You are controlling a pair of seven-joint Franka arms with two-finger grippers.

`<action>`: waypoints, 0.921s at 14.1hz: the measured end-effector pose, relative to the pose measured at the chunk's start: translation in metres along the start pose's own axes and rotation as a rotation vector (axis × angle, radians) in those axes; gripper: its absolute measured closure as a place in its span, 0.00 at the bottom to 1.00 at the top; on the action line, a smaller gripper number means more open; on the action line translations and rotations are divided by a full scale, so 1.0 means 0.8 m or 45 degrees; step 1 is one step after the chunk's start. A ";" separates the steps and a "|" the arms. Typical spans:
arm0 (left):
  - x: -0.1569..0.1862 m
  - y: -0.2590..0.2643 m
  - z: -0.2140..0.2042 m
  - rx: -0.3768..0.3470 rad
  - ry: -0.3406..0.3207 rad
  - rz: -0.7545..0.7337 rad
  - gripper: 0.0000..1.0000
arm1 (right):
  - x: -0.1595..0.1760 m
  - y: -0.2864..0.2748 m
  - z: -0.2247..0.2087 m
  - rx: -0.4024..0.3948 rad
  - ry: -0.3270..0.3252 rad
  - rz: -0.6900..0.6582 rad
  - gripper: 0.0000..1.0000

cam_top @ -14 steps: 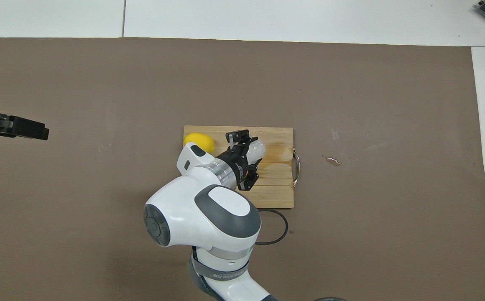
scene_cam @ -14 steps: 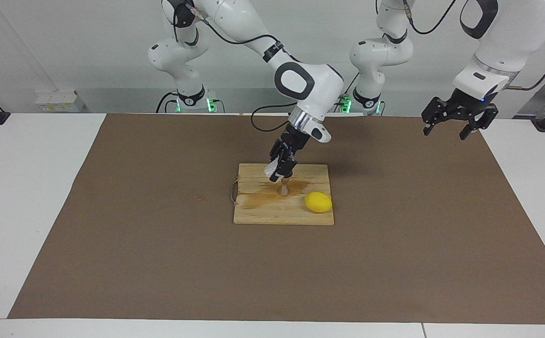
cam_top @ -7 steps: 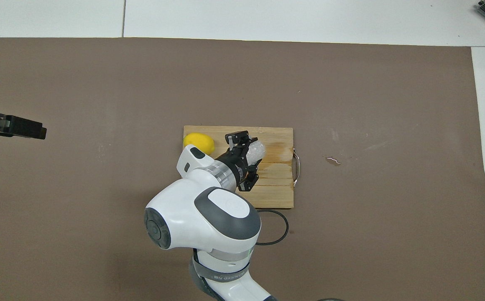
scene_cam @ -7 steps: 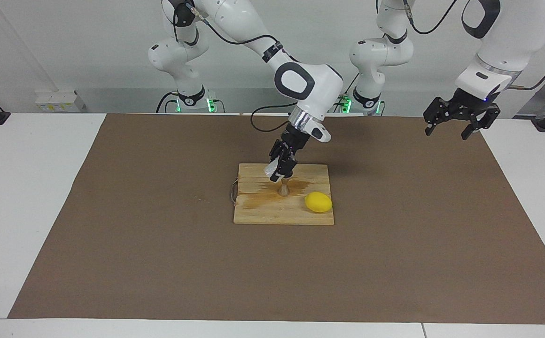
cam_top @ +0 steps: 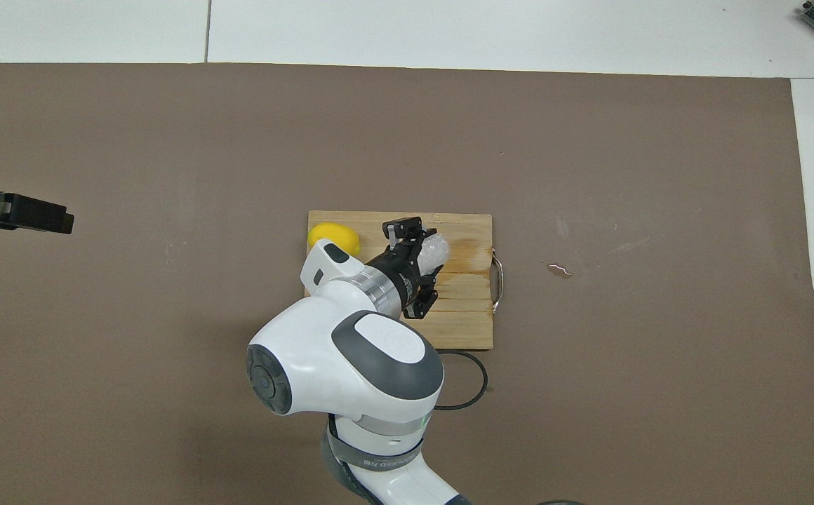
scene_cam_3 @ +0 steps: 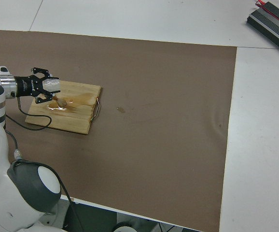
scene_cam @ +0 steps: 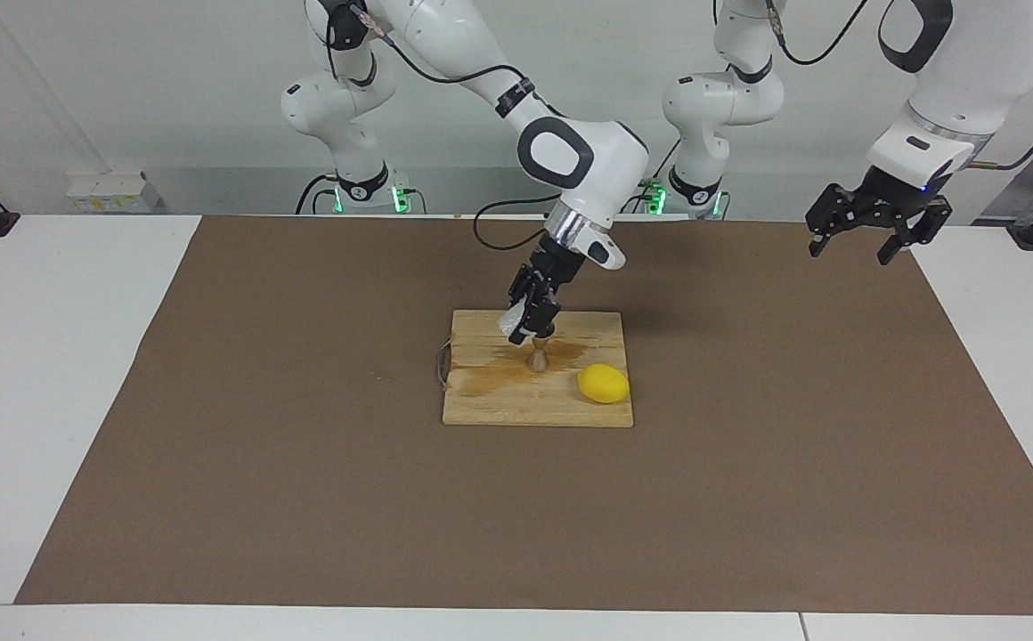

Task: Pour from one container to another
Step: 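Tilt the white cup with the right gripper over the steel cup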

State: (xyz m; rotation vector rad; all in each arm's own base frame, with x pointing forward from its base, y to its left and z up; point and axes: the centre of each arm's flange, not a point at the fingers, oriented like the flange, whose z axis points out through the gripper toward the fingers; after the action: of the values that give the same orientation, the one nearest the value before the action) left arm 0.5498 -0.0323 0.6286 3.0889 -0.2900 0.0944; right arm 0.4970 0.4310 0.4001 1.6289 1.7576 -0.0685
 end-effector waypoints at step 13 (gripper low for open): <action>-0.002 -0.005 -0.004 0.002 0.007 -0.005 0.00 | -0.041 0.024 0.012 0.246 0.213 0.222 0.46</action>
State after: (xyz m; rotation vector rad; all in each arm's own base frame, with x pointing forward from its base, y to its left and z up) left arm 0.5487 -0.0282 0.6313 3.0899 -0.2834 0.1036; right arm 0.5160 0.4020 0.4186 1.9723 1.7690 -0.0208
